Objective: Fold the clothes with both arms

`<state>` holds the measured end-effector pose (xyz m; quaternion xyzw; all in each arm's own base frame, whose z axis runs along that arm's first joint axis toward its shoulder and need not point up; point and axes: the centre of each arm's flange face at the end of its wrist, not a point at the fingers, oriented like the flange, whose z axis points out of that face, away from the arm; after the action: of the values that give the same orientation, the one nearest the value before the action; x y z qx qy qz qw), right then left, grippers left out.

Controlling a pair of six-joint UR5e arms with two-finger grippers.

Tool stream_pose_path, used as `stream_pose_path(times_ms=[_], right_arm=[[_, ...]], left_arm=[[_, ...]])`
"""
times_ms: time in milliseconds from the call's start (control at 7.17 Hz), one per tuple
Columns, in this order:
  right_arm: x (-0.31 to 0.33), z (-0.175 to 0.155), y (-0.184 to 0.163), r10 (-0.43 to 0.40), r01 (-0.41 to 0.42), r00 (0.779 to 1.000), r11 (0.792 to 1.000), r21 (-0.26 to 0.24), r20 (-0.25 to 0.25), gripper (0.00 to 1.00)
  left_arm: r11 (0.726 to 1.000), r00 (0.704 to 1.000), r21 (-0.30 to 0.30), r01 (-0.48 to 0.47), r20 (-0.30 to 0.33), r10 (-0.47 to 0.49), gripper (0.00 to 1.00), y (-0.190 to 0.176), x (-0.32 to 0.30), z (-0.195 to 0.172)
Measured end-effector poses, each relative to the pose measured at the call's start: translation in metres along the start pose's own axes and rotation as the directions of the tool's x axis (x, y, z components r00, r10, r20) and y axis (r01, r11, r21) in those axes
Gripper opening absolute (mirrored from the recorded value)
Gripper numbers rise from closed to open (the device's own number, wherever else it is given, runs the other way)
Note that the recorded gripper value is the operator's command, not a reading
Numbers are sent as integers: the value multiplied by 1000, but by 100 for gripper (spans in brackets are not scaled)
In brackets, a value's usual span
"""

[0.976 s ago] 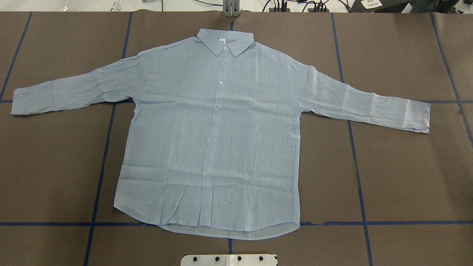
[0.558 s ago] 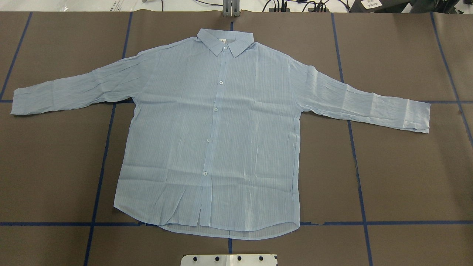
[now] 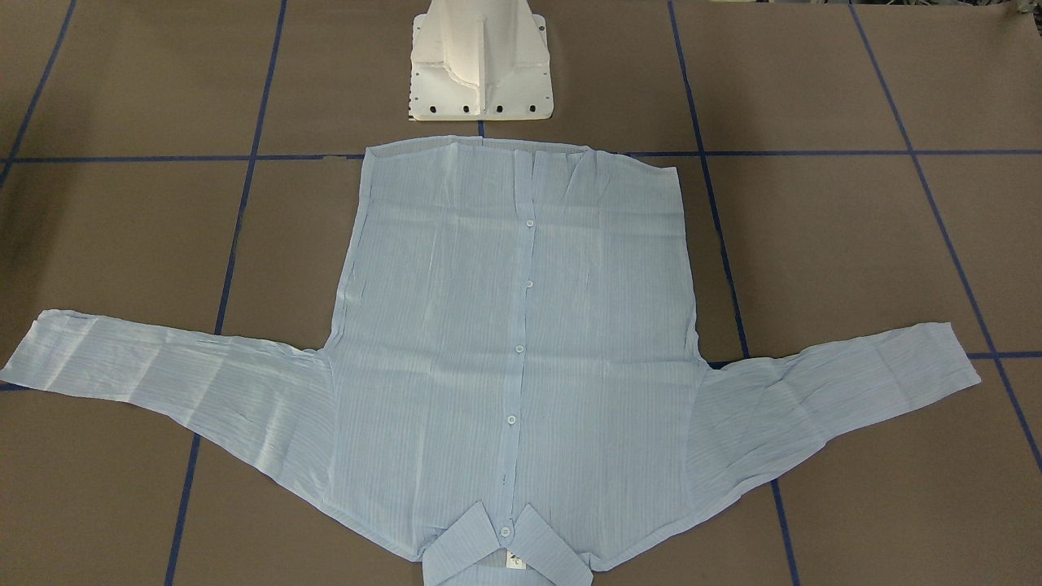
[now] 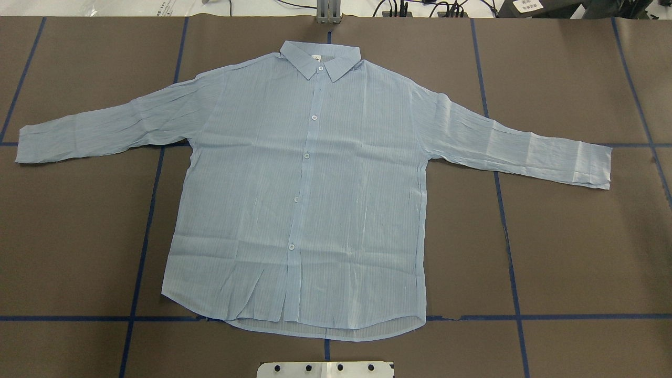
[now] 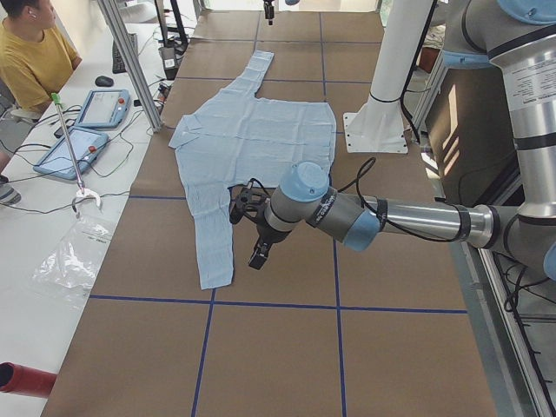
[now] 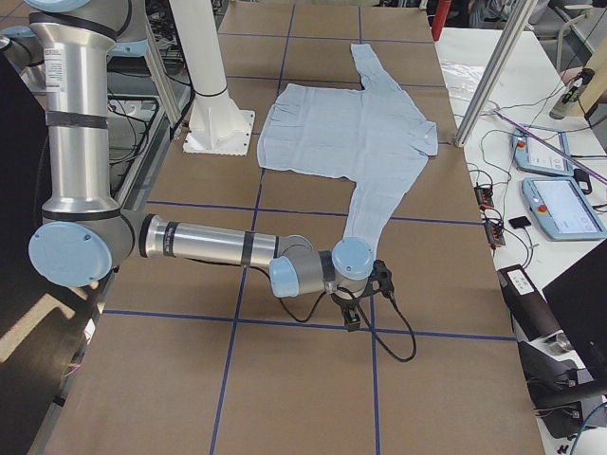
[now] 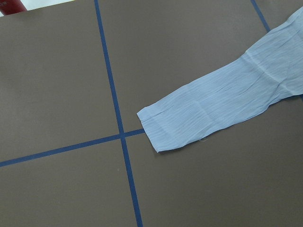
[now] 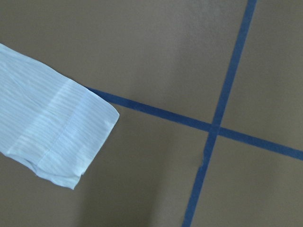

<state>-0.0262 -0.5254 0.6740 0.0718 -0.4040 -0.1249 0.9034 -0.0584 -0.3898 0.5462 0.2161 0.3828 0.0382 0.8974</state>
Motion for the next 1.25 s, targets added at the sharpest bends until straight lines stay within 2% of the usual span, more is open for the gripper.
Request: stream_pose_path(times_ms=[279,558,697,976,1255], right_arm=[[-12,26,-49,-2,3,1000,999,-35,9,100],[-34,44,-77,45,-44,999,997,-60,16,97],[-46,52,-84,45,-44,999,997,-67,21,91],[-45,76,-82,14,-12,1000,998,-60,27,91],[-40,92,-77,-8,9,1000,998,-60,26,86]], left_arm=[[1000,1000,1,-1,-1,1,100,0,1,0],[1000,1000,4,-5,-2,5,100,-2,2,-1],[1000,1000,6,-7,-3,7,100,-3,3,-2],[1000,1000,8,-9,-5,9,100,-4,4,-3],[1000,1000,8,-8,-5,8,100,-4,5,-3]])
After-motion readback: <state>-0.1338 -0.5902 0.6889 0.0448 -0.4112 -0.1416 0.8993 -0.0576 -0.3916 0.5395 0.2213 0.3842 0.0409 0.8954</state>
